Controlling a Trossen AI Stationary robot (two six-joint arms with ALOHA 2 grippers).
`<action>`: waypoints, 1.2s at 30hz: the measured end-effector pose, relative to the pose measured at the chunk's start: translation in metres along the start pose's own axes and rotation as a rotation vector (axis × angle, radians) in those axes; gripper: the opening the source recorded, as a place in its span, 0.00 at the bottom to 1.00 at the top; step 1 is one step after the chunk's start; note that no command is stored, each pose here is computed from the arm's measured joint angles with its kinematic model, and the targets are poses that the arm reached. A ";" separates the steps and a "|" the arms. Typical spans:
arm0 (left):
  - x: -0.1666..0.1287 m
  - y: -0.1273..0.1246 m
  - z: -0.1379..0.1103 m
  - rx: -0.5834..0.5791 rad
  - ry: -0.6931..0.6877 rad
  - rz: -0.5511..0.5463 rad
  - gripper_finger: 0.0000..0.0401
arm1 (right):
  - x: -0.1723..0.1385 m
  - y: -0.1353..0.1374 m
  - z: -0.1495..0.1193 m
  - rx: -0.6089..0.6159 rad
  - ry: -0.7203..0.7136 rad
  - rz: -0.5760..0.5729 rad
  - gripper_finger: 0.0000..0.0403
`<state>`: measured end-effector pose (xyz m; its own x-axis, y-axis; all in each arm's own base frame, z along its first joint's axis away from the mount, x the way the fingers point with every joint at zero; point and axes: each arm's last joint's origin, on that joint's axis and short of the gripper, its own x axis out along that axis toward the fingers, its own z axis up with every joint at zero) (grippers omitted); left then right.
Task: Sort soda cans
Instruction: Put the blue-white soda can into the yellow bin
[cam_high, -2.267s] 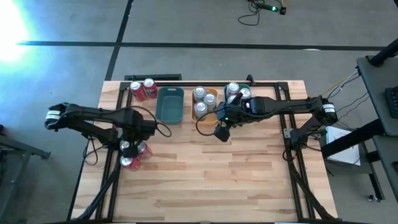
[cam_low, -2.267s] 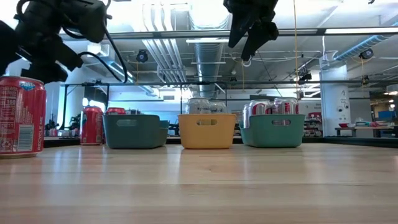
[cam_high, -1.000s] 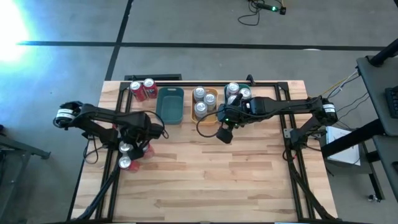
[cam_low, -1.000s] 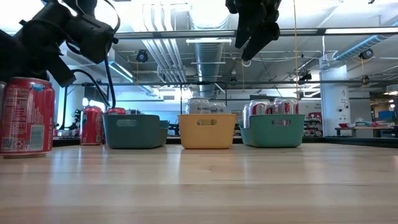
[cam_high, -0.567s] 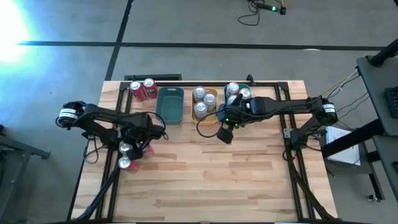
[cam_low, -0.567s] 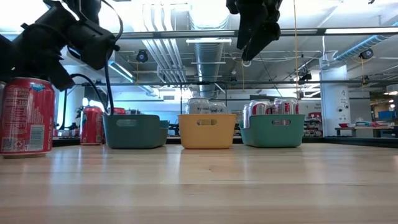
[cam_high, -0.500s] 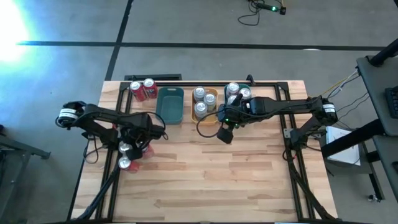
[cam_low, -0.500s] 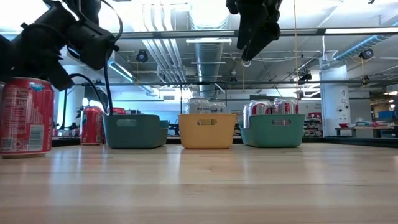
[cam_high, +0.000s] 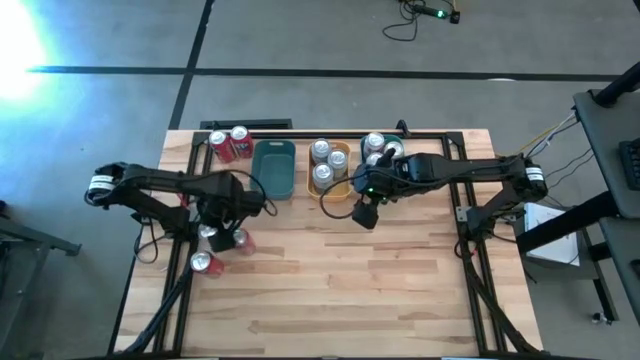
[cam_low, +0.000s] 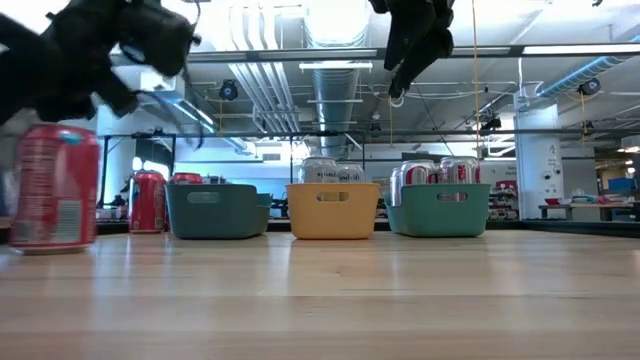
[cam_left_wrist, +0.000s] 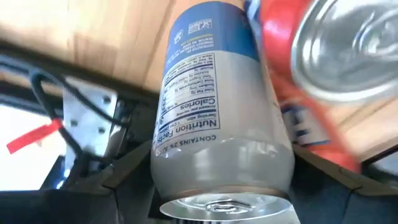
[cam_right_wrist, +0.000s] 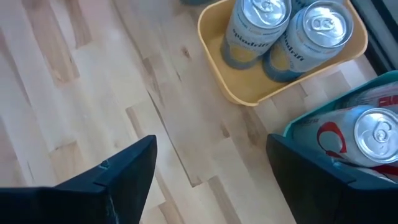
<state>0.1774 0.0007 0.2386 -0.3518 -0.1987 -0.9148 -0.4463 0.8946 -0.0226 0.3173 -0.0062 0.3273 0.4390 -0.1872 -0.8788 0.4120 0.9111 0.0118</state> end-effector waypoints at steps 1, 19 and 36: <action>-0.005 0.000 0.001 -0.005 -0.020 -0.012 0.69 | -0.001 0.000 0.000 -0.002 -0.003 -0.004 0.73; -0.068 -0.002 0.013 -0.064 -0.266 -0.004 0.69 | -0.001 -0.001 0.000 -0.023 -0.012 -0.018 0.65; -0.103 -0.030 0.112 0.035 -0.292 0.118 0.69 | -0.004 -0.005 -0.010 0.000 0.085 -0.060 0.63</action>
<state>0.3191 0.0396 0.2881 -0.1462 0.0264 -0.9889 -0.3862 0.9188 0.0816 0.3056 -0.0059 0.3256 0.3446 -0.2096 -0.9150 0.4356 0.8992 -0.0419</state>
